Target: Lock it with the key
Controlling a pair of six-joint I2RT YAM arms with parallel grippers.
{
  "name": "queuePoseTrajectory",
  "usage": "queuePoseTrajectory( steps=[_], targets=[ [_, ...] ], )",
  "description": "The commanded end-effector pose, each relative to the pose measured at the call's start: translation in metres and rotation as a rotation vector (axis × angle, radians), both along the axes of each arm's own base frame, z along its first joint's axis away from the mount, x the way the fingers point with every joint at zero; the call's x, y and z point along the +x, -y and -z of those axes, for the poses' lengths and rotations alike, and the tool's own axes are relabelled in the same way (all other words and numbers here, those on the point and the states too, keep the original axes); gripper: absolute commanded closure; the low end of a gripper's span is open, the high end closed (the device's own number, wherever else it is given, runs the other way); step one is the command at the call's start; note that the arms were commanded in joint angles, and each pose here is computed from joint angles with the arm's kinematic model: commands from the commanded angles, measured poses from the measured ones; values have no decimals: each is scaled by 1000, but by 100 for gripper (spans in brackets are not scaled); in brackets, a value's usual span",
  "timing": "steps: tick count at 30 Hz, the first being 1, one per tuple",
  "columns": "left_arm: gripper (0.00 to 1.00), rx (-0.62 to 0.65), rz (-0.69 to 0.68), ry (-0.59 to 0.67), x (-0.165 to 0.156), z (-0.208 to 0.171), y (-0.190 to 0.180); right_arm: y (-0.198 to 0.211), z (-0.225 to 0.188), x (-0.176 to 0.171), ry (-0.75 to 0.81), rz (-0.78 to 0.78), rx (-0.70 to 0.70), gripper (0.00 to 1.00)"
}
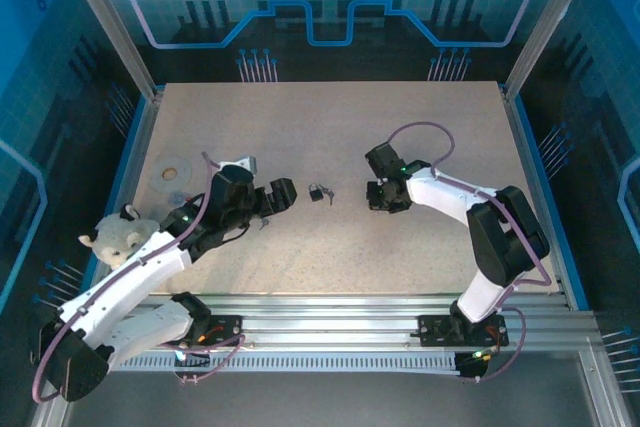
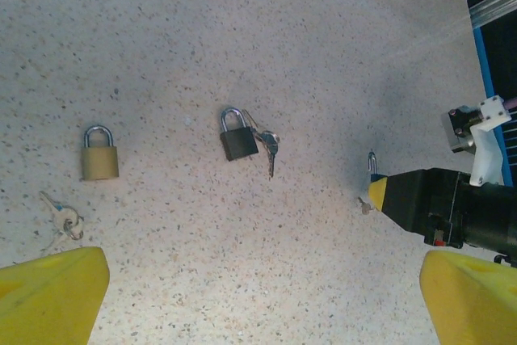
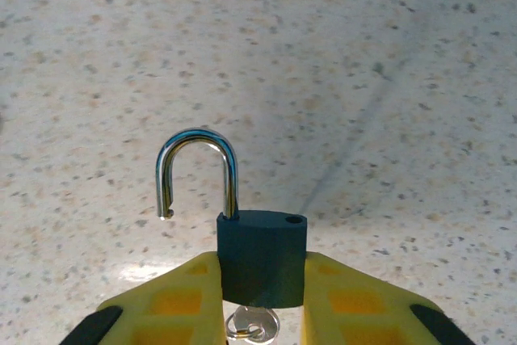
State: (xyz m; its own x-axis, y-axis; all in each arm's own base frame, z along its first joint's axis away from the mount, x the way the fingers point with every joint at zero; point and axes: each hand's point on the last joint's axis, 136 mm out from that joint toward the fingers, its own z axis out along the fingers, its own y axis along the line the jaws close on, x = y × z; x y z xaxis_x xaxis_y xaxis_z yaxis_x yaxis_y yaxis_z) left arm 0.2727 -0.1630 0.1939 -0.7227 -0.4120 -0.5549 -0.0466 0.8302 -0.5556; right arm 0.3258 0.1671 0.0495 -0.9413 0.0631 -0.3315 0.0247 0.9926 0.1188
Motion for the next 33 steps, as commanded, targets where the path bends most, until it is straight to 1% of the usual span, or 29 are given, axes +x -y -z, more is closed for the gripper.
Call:
queuePoseTrajectory(
  steps=[1,10,15,25,30,31,33],
  targets=[
    [1,-64,40,-17,1,2,17,-15,-10,-4,39,-64,35,78],
    [1,-115,81,-60,18,12,45,-46,-32,-10,141,-197,111,78],
    [1,-143,107,-71,29,16,64,-59,-44,-14,191,-244,179,77],
    [2,-221,126,-114,50,28,95,-77,-58,-24,251,-324,250,77],
    [7,-242,135,-129,56,35,104,-83,-70,-25,289,-350,284,77],
    [9,-246,137,-131,57,36,105,-81,-63,-30,278,-354,279,77],
    [13,-256,143,-137,58,38,108,-83,-63,-32,280,-365,288,77]
  ],
)
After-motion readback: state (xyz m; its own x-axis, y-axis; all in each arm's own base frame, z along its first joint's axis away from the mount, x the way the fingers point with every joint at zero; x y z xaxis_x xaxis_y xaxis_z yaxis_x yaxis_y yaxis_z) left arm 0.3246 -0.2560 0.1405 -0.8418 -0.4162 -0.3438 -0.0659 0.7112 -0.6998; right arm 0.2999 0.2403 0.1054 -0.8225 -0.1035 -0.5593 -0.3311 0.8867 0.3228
